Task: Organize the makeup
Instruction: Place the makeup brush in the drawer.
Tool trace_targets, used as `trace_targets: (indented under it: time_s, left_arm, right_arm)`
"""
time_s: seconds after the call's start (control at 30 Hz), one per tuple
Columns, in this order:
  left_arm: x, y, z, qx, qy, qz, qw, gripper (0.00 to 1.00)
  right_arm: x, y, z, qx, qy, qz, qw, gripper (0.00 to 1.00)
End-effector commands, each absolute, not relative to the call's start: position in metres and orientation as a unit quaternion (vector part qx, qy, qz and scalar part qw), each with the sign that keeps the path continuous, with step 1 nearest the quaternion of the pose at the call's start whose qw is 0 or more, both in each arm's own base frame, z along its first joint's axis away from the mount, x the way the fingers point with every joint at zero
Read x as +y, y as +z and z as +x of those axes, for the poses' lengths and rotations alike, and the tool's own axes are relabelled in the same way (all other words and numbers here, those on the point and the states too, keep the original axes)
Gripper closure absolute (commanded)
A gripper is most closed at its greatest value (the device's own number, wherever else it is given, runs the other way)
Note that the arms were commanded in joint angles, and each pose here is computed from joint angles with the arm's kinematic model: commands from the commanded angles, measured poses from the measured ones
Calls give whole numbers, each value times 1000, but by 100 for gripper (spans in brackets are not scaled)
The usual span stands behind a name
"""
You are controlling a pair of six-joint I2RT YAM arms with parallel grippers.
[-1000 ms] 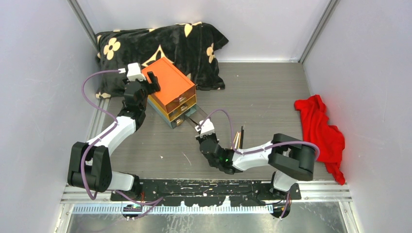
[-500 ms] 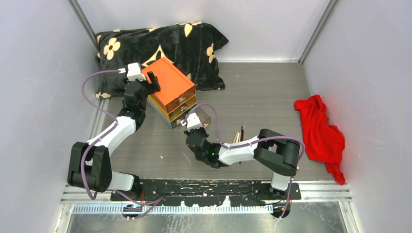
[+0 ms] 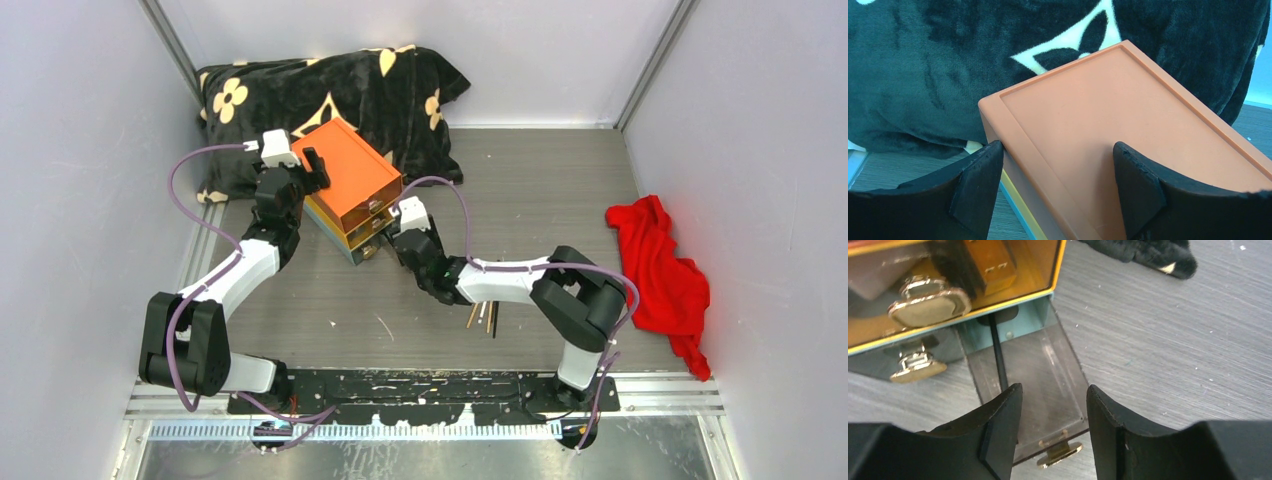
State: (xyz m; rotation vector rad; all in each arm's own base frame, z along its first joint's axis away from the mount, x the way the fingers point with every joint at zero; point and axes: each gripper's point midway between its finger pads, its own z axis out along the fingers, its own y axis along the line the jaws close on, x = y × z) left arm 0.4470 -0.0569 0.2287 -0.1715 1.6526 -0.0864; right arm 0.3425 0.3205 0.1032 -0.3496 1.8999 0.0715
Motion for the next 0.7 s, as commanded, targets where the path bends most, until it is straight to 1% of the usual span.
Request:
trace_targets:
  time_s: [0.0, 0.1, 0.17, 0.23, 0.37, 0.47, 0.6, 0.67]
  left_arm:
    - [-84, 106, 402, 863, -49, 18, 503, 23]
    - [-85, 106, 402, 862, -50, 19, 503, 23]
    - [-85, 106, 402, 862, -50, 19, 504, 23]
    - [-85, 106, 402, 862, -51, 19, 503, 23]
    - [-85, 106, 402, 863, -51, 19, 502, 23]
    - [-85, 106, 402, 862, -51, 18, 503, 23]
    - [-85, 106, 402, 863, -51, 19, 502, 23]
    - [-85, 106, 402, 863, -51, 19, 502, 23]
  right_arm:
    - [330, 140, 331, 800, 83, -147, 575, 44]
    - [310, 166, 328, 788, 71, -133, 596, 43]
    - [295, 187, 325, 780, 61, -123, 610, 39]
    - [280, 200, 323, 780, 51, -116, 613, 32]
    - [248, 201, 321, 808, 35, -103, 579, 16]
    - [211, 191, 317, 838, -10, -82, 539, 18]
    - [168, 180, 297, 878, -56, -15, 474, 28]
    - [153, 175, 285, 892, -69, 12, 446, 29]
